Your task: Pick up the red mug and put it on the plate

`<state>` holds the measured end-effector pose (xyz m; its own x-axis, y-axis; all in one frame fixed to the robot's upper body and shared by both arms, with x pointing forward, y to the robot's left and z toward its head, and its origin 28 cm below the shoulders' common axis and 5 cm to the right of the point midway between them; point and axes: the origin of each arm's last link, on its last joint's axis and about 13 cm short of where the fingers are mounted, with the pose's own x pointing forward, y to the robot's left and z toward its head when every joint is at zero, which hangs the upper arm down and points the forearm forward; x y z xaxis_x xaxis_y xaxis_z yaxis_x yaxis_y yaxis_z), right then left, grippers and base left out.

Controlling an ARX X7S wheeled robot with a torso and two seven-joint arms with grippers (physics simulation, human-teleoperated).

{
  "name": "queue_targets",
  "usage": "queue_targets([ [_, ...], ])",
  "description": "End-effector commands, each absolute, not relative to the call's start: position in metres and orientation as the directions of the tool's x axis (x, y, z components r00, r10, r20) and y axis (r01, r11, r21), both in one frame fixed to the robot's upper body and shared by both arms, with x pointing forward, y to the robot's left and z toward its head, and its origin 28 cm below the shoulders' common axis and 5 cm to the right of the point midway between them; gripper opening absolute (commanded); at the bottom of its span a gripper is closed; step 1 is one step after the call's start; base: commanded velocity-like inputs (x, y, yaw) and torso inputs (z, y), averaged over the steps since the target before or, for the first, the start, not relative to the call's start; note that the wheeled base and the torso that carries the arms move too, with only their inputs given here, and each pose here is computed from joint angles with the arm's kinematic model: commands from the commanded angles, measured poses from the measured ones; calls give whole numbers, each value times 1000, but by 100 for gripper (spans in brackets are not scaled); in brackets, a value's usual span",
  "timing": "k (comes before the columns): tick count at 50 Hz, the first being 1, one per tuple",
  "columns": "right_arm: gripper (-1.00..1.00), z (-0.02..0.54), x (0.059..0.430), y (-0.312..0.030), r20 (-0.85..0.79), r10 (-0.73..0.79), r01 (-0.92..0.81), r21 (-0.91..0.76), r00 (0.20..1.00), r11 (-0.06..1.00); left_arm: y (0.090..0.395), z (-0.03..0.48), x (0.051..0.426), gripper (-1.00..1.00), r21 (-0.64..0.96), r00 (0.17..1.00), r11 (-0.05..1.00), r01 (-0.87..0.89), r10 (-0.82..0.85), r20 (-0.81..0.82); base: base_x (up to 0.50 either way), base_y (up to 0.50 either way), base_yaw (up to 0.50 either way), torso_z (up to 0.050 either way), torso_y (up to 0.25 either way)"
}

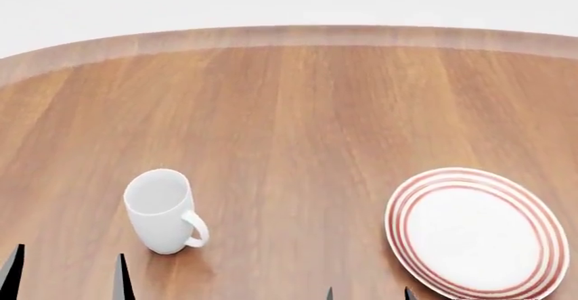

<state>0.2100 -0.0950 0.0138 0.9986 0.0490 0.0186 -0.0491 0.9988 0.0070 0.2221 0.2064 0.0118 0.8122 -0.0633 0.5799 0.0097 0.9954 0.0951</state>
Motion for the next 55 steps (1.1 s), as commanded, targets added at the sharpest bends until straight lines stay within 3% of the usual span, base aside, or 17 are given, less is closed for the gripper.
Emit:
queue_targets([
  [1,100,14,210,-95,20,49,-49,8,999,999,206,12,222,100,96,812,995,8,-63,580,227,0,0,0,0],
  [37,100,15,205,-93,22,74,-74,-30,997,997,206,12,222,100,86,813,996,13,-61,579,65,0,0,0,0],
  [55,100,54,166,-94,63,132,-127,-75,989,989,206,12,222,100,78,811,997,21,-63,582,0,0,0,0,0],
])
